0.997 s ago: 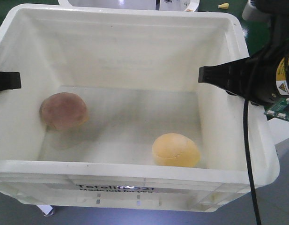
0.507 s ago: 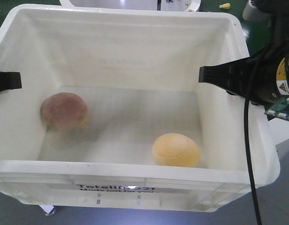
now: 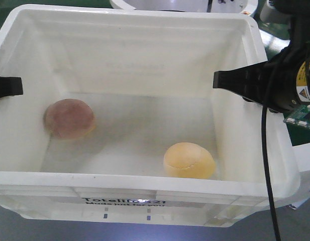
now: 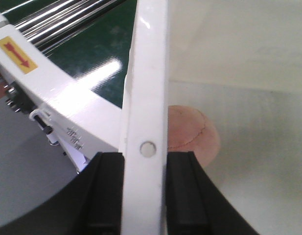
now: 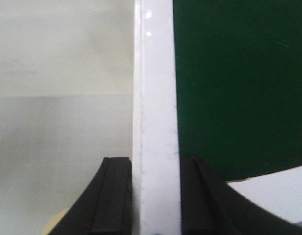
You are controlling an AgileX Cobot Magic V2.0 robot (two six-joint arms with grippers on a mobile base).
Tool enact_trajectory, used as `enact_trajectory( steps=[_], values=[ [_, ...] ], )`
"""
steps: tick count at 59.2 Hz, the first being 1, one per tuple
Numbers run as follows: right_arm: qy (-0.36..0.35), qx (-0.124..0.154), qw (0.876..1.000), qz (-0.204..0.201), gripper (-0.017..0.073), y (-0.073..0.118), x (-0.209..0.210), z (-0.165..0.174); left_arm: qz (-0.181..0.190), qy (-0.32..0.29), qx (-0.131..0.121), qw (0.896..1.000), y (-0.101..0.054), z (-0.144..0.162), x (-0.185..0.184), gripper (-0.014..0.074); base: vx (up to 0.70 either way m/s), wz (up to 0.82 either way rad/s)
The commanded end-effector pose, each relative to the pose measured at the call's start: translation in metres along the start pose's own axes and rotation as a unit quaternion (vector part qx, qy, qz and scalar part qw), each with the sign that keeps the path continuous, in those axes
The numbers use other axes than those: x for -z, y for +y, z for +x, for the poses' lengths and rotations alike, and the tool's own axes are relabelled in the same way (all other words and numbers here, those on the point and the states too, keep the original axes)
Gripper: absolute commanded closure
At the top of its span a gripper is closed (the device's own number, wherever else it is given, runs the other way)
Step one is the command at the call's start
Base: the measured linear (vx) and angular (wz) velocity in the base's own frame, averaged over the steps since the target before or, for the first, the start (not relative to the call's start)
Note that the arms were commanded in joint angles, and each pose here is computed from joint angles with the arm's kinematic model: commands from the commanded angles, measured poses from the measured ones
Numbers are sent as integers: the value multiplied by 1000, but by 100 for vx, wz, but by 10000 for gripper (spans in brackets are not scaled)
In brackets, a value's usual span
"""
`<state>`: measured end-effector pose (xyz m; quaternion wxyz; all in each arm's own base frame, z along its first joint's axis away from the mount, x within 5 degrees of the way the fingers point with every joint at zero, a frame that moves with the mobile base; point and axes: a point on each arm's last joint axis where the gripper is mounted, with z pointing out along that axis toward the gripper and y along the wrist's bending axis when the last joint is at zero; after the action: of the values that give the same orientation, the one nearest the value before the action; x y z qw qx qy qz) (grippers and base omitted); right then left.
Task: Place moving items into box and shelve
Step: 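Hold the tote by its rims with both grippers while driving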
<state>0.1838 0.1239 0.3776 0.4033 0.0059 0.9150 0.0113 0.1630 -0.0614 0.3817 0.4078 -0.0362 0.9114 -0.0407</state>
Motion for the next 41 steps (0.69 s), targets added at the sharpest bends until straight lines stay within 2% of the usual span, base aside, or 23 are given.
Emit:
enact_trajectory(
  steps=[1, 41],
  values=[
    [-80, 11, 997, 11, 571, -11, 16, -20, 7, -87, -8, 996, 3, -19, 17, 485, -7, 43],
    [-79, 11, 997, 13, 571, -11, 16, -19, 7, -87, -8, 996, 3, -19, 17, 485, -8, 46]
  ],
)
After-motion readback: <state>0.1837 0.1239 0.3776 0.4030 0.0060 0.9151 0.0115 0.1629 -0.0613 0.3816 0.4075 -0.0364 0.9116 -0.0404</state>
